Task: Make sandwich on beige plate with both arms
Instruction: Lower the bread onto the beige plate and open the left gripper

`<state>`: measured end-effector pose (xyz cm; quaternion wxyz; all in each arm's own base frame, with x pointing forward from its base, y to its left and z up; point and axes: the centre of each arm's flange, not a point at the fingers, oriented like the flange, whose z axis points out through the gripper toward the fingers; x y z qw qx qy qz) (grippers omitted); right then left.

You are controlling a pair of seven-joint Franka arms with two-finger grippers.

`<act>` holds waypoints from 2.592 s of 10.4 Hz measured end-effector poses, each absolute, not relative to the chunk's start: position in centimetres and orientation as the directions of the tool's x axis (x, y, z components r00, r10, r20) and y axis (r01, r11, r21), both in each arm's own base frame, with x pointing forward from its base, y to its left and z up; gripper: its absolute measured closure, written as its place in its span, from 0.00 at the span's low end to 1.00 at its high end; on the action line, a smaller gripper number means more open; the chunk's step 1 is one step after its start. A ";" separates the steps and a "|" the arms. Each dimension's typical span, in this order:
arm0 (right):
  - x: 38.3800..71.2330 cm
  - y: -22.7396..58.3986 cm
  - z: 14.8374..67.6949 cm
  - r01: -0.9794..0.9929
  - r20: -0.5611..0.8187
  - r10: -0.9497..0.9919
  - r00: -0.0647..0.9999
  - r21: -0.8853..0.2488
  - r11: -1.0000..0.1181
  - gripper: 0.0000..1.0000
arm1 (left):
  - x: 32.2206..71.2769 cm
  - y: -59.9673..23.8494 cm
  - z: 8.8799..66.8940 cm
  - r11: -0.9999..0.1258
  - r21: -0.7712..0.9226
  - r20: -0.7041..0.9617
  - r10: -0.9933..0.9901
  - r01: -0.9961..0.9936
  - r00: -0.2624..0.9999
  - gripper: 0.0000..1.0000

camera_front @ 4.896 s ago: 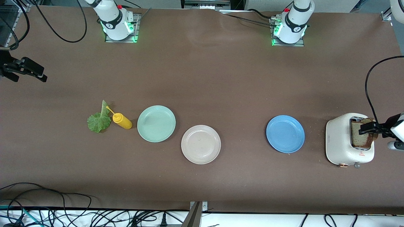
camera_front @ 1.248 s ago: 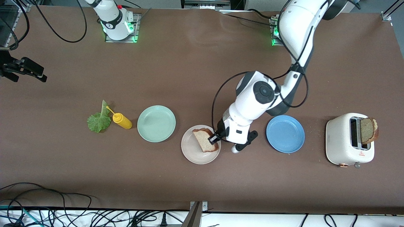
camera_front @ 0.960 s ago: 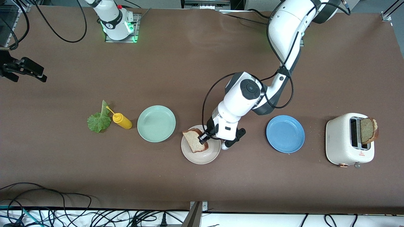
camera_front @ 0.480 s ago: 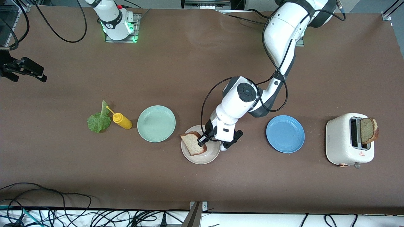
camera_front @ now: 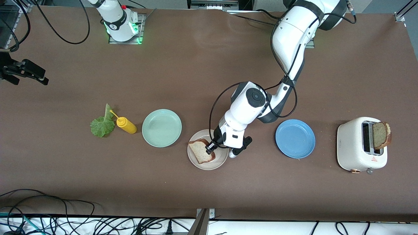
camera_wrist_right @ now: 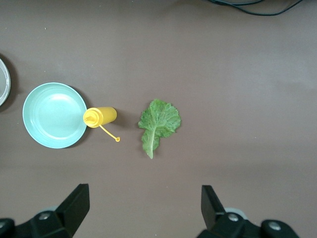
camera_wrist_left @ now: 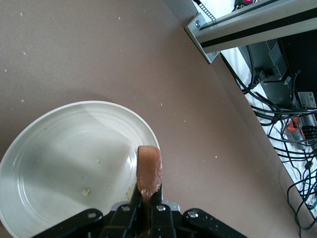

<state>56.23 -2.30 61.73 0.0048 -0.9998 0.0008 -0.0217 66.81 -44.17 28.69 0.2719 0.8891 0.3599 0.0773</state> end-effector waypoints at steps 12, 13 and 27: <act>56.2 -2.3 61.7 -0.001 0.043 -0.002 0.999 -0.010 -1.000 0.00 | 66.5 -44.6 28.4 -0.600 0.537 -0.055 0.676 0.593 0.734 0.41; 56.2 -2.3 61.7 -0.001 0.043 -0.002 0.999 -0.010 -1.000 0.00 | 66.5 -44.5 28.1 -0.603 0.532 -0.053 0.677 0.594 0.734 0.41; 56.2 -2.3 61.7 -0.001 0.043 -0.002 0.999 -0.010 -1.000 0.00 | 66.6 -39.4 25.4 -0.791 0.268 0.014 0.574 0.550 0.819 0.14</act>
